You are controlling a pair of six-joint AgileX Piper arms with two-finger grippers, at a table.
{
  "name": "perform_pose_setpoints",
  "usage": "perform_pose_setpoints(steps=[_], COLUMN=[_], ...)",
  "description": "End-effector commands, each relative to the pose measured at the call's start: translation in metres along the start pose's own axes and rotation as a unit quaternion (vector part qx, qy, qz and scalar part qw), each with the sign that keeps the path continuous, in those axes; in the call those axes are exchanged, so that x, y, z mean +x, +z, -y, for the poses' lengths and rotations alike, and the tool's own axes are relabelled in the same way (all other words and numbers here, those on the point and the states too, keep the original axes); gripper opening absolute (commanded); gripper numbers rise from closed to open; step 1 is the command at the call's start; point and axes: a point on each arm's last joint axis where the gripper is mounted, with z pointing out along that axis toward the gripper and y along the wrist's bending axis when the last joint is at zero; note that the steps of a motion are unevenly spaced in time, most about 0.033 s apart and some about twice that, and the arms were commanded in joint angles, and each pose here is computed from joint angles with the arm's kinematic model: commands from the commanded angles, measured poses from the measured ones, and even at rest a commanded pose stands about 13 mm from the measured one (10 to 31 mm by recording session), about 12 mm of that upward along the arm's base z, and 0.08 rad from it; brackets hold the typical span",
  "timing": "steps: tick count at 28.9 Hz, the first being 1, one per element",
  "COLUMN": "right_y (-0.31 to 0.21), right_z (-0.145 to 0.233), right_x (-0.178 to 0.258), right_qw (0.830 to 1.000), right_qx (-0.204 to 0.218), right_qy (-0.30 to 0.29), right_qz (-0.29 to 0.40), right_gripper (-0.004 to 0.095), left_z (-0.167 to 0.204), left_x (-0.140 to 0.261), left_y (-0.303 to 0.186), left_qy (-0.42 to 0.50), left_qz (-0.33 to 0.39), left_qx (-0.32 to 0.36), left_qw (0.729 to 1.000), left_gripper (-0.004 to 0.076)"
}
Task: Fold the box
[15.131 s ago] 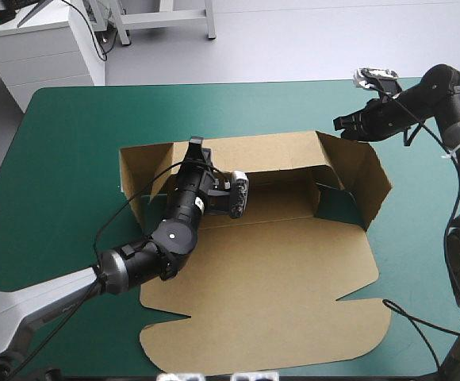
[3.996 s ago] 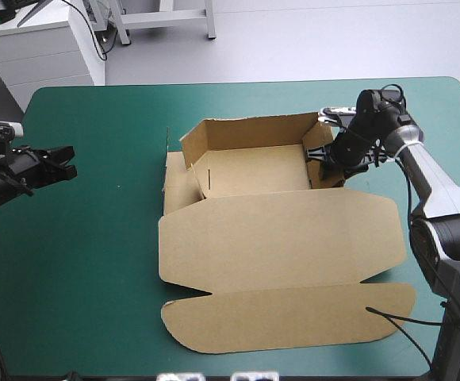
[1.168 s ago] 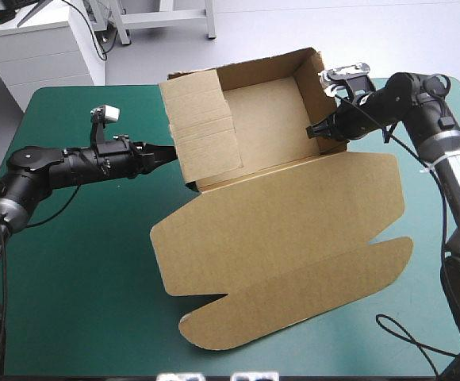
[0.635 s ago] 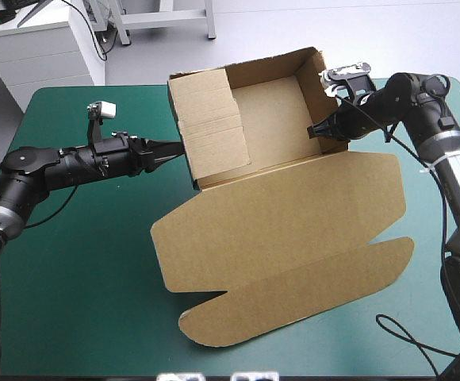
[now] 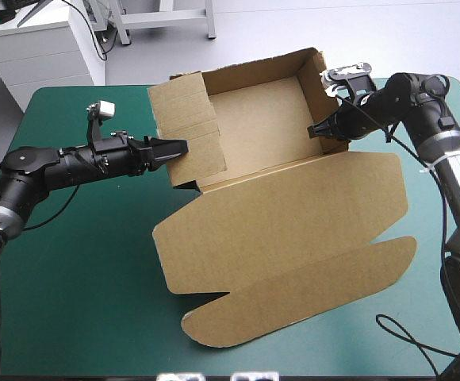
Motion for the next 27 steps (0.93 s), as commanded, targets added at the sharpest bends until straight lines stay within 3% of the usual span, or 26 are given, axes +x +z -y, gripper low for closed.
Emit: perform_pose_setpoints(steps=[1,7,18,27], right_y=[-0.029,-0.029,-0.029,-0.027], right_z=[-0.007,-0.005,-0.004,-0.013], right_x=[-0.012,-0.012,-0.011,-0.013], right_qw=[0.998,0.998,0.998,0.998], right_qx=[-0.003,0.009,0.015,0.010], right_qy=[0.006,0.002,0.005,-0.005], right_qz=[0.064,0.061,0.059,0.059], right_gripper=[-0.0013,-0.0012,-0.0011,-0.0011], left_z=[0.021,0.037,0.064,0.069], left_x=[-0.010,-0.014,-0.013,-0.006], left_y=[-0.008,0.002,0.032,0.039], left_qy=[0.003,0.026,0.015,0.013], left_qz=[0.025,-0.034,-0.016,0.014], left_qx=[0.024,-0.046,-0.207,-0.300], left_qw=[0.999,0.998,0.978,0.954], left_gripper=[0.0531,0.0531,0.0531,0.0529])
